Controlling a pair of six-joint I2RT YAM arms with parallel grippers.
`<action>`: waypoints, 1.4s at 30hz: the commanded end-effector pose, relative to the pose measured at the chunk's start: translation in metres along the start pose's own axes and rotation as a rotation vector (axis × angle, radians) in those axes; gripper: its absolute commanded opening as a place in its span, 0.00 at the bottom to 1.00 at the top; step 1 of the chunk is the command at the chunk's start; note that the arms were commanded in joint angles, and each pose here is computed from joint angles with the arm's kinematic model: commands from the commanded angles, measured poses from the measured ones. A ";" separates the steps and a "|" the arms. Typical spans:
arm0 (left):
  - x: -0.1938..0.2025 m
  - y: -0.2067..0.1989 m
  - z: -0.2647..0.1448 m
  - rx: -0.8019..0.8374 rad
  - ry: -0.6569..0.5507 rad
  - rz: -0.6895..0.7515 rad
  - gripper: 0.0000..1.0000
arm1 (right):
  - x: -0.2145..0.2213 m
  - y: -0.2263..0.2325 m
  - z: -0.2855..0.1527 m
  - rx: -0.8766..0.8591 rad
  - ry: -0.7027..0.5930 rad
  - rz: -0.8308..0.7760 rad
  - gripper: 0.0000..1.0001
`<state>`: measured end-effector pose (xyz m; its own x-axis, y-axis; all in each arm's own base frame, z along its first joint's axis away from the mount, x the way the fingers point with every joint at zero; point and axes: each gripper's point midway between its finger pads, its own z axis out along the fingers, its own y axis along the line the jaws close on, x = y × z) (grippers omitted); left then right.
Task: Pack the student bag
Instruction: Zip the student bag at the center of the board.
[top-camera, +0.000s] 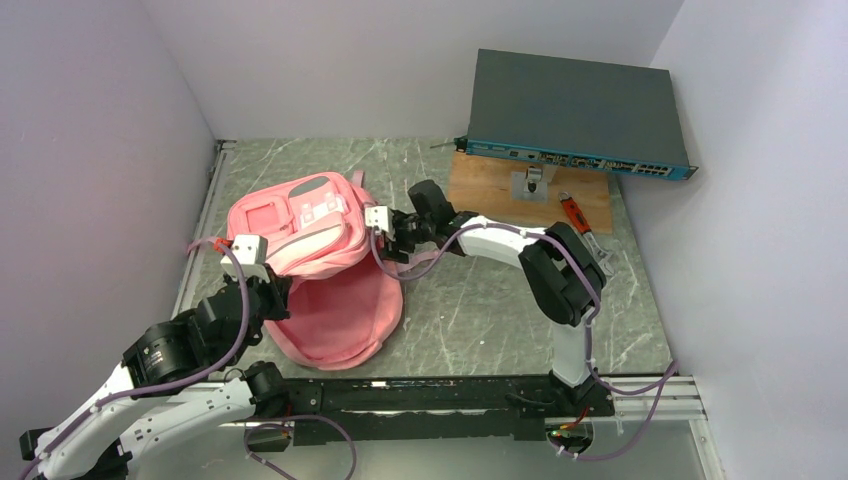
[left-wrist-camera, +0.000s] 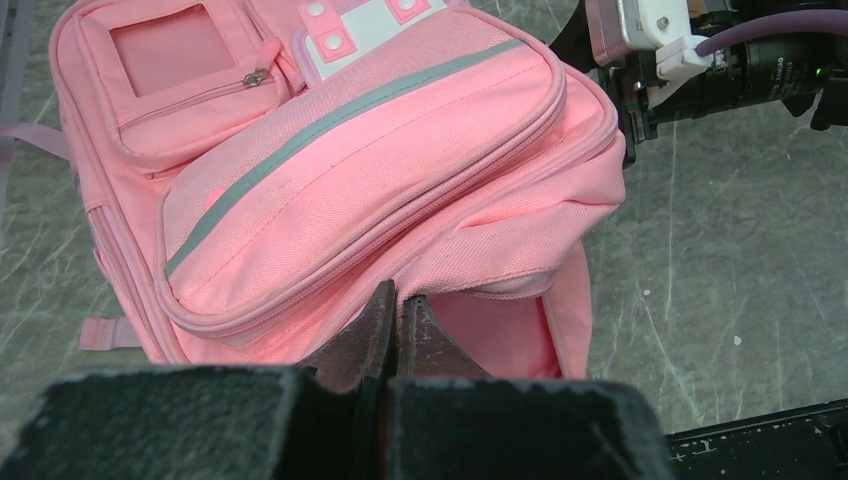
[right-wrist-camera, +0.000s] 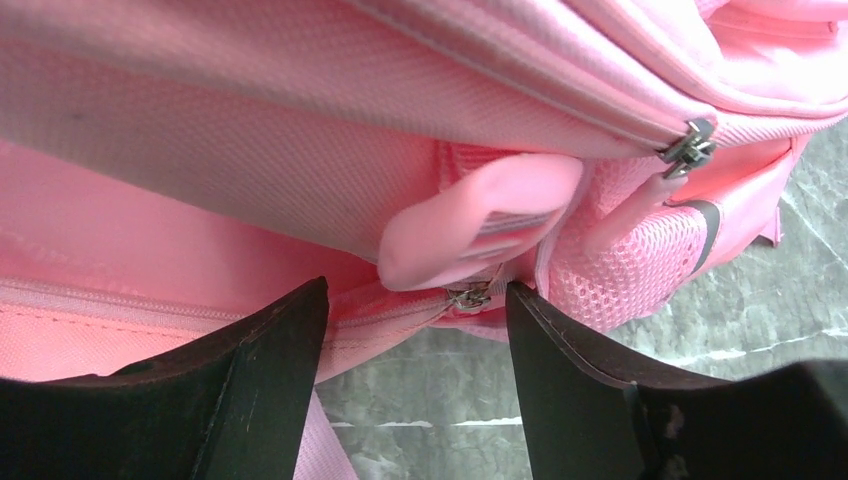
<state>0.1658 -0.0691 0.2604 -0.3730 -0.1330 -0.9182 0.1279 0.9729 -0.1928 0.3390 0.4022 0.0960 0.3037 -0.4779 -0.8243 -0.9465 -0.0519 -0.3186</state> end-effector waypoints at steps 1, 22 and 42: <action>-0.029 -0.004 -0.001 -0.004 -0.096 -0.076 0.00 | -0.015 -0.023 -0.003 0.000 -0.074 -0.046 0.67; -0.010 -0.013 0.012 0.002 -0.047 -0.054 0.00 | 0.005 0.059 -0.017 -0.337 -0.129 0.172 0.25; 0.004 -0.012 0.017 -0.015 -0.016 -0.045 0.00 | 0.004 0.022 -0.019 -0.062 -0.155 0.222 0.42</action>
<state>0.1686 -0.0816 0.2348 -0.4272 -0.0810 -0.9005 0.1396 0.9781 -0.1542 0.3174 0.3805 0.0729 0.0816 -0.3942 -0.9154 -0.9967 -0.0302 -0.0758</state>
